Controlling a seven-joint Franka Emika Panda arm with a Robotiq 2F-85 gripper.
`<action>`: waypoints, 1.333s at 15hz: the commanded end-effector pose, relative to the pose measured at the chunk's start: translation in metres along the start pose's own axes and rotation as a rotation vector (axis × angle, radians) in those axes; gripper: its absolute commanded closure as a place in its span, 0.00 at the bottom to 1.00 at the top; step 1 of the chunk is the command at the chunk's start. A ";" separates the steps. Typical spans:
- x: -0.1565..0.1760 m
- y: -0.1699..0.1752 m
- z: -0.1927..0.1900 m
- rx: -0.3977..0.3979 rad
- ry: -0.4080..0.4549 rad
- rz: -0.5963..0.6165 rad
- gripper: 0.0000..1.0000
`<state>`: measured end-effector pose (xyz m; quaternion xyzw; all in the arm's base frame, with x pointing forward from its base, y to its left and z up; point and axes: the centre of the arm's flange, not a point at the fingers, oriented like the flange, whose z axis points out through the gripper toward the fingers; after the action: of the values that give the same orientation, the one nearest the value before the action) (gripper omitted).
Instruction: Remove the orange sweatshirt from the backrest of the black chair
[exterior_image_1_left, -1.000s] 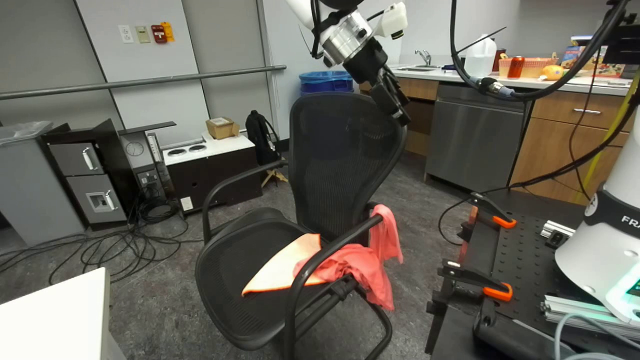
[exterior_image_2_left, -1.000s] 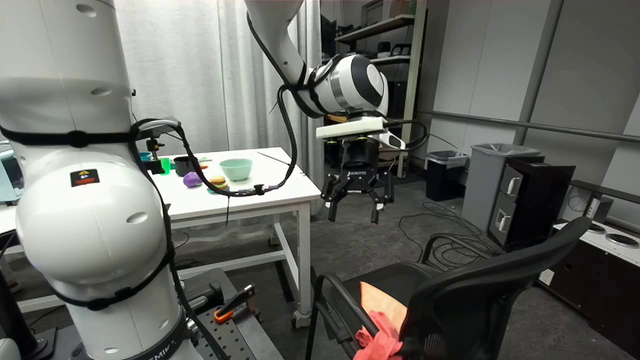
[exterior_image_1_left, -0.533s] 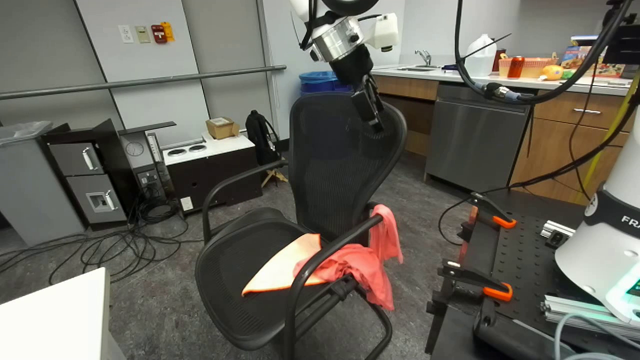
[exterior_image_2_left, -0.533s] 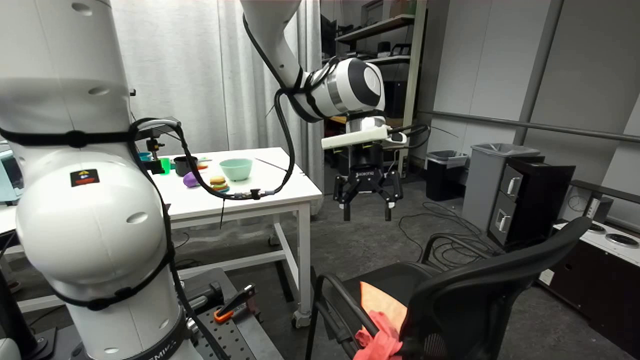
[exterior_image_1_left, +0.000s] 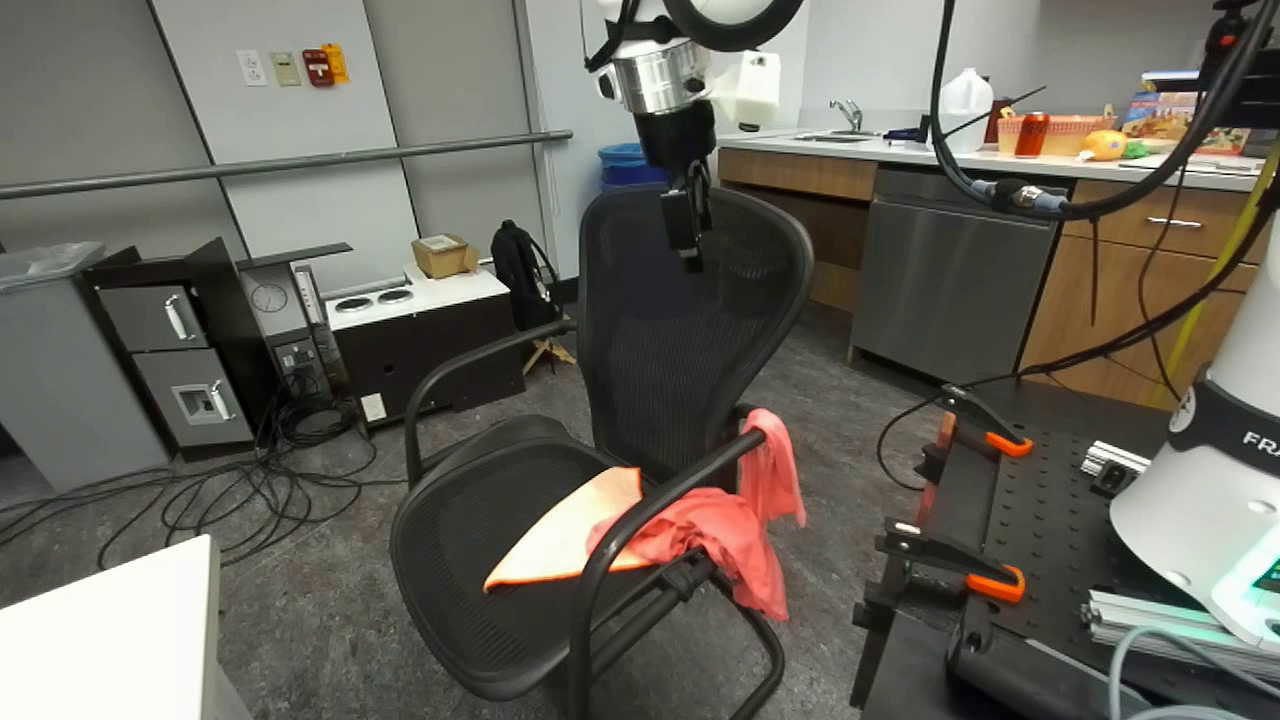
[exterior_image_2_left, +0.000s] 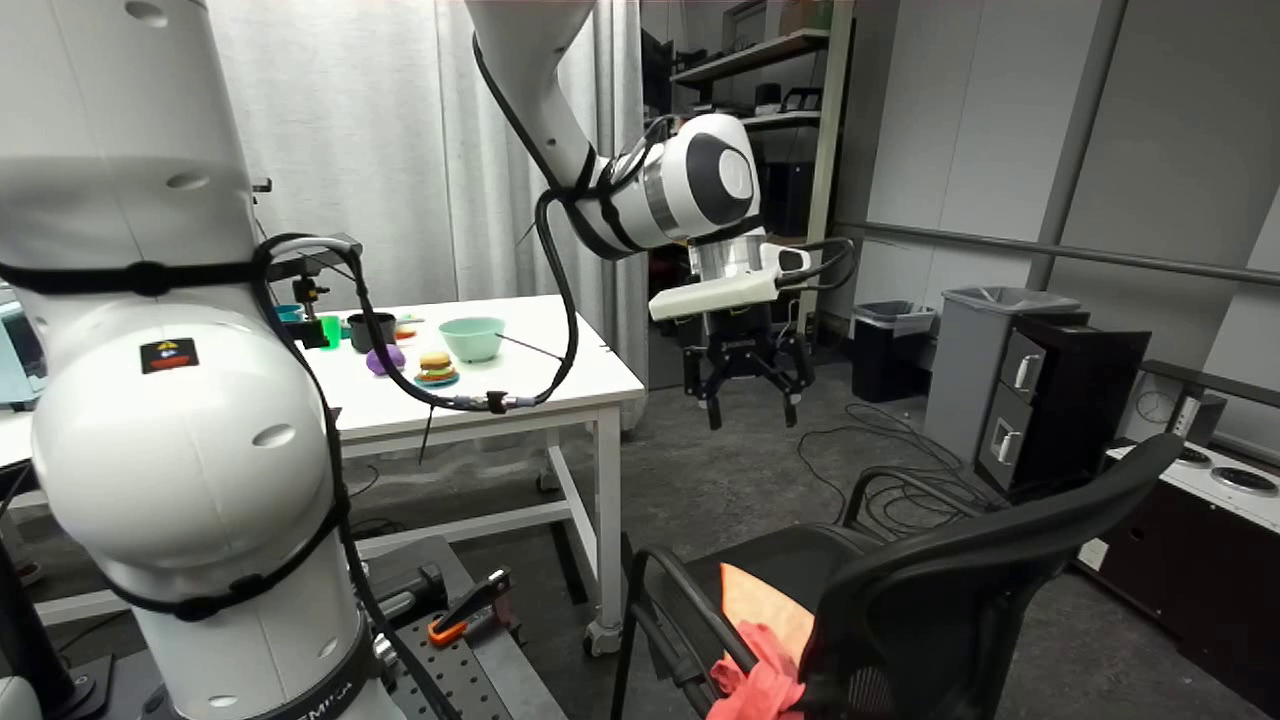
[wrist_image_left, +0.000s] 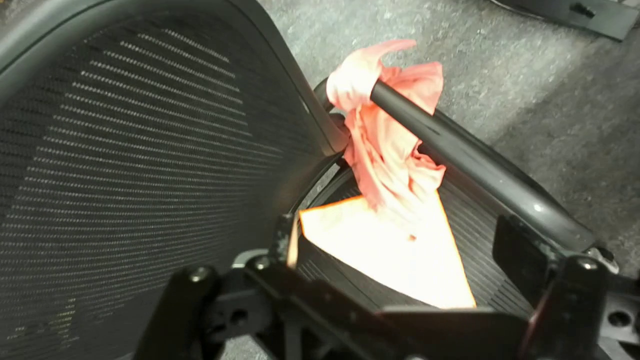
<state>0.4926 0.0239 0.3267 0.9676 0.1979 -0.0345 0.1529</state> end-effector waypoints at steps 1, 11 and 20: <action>-0.011 0.002 -0.001 -0.020 0.106 0.019 0.00; -0.001 0.000 0.006 0.006 0.129 0.021 0.00; -0.001 0.000 0.006 0.006 0.129 0.022 0.00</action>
<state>0.4913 0.0218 0.3214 0.9704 0.1968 0.0289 0.1373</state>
